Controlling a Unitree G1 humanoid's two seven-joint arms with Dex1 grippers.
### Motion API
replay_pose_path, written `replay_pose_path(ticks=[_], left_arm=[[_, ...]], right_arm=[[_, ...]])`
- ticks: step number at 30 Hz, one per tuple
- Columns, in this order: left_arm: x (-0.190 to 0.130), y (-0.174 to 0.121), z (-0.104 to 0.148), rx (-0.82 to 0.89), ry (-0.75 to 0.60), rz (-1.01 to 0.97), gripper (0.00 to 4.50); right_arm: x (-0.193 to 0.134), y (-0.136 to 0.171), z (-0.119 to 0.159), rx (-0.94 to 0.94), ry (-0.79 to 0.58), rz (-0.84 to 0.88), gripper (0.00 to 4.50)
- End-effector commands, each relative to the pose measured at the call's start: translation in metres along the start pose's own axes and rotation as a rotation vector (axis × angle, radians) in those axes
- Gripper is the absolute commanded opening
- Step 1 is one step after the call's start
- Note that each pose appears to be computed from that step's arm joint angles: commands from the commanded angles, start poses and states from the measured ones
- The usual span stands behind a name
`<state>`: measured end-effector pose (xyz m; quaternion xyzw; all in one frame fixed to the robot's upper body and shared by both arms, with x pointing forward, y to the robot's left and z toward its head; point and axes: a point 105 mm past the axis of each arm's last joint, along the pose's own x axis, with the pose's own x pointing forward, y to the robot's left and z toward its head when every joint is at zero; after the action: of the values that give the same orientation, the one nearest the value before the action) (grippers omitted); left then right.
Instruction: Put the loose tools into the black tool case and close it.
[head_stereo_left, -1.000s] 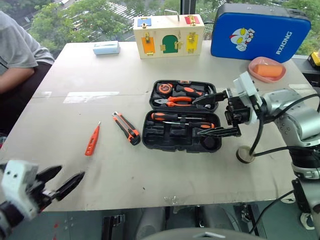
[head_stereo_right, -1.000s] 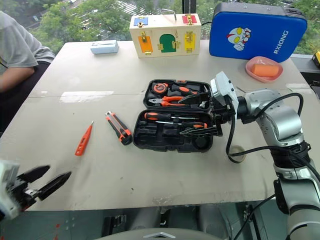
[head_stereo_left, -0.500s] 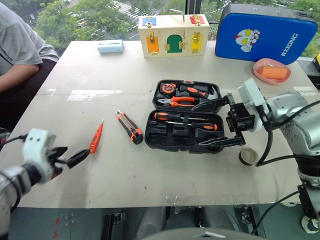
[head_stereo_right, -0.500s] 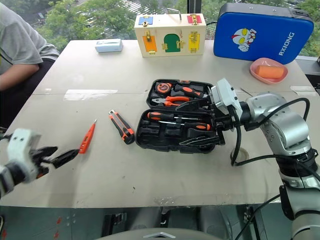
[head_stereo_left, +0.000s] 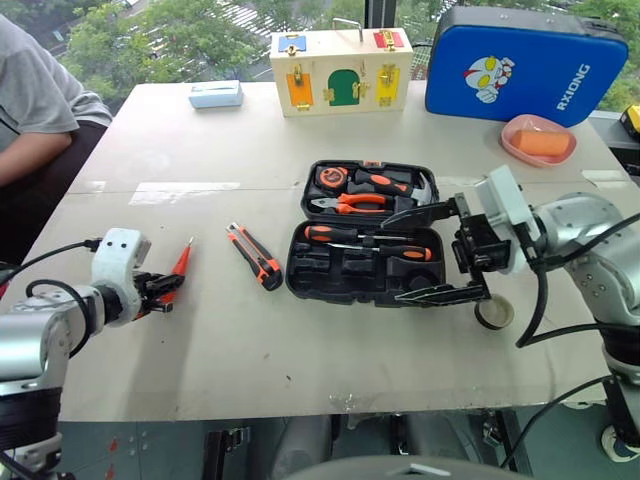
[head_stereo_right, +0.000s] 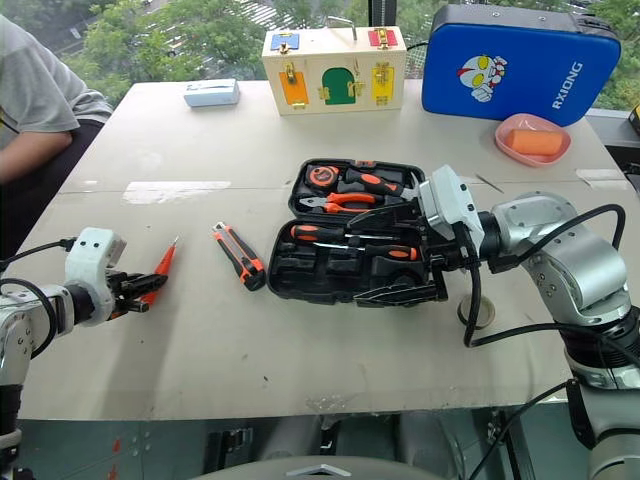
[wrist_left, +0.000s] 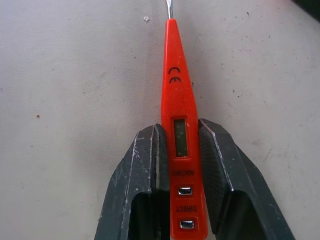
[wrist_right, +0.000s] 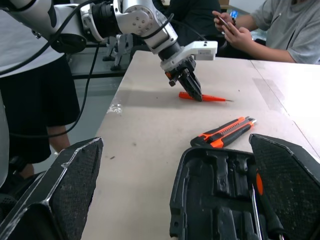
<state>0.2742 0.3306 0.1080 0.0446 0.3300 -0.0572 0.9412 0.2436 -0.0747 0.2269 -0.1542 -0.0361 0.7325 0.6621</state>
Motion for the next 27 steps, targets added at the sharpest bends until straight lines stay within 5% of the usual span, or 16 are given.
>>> replay_pose_path(ticks=[1,5,8,12,19,27], left_arm=[[0.003,0.0,-0.01,0.0,0.034,-0.022,0.55],[-0.012,0.003,0.026,0.129,-0.084,-0.084,0.55],[-0.035,-0.03,0.069,0.448,-0.21,-0.312,0.55],[-0.05,-0.076,0.092,0.737,-0.216,-0.64,0.55],[-0.006,-0.134,0.126,1.02,-0.181,-0.877,0.55],[0.038,-0.172,0.125,1.218,-0.046,-1.021,0.55]], right_arm=[[-0.006,0.004,0.005,-0.044,0.012,-0.011,4.5],[-0.015,0.009,-0.003,-0.001,0.054,-0.011,4.5],[-0.023,0.018,-0.011,0.045,0.086,-0.003,4.5],[-0.027,0.027,-0.02,0.069,0.116,-0.026,4.5],[-0.026,0.03,-0.027,0.054,0.146,-0.112,4.5],[-0.024,0.041,-0.027,0.073,0.152,-0.205,4.5]])
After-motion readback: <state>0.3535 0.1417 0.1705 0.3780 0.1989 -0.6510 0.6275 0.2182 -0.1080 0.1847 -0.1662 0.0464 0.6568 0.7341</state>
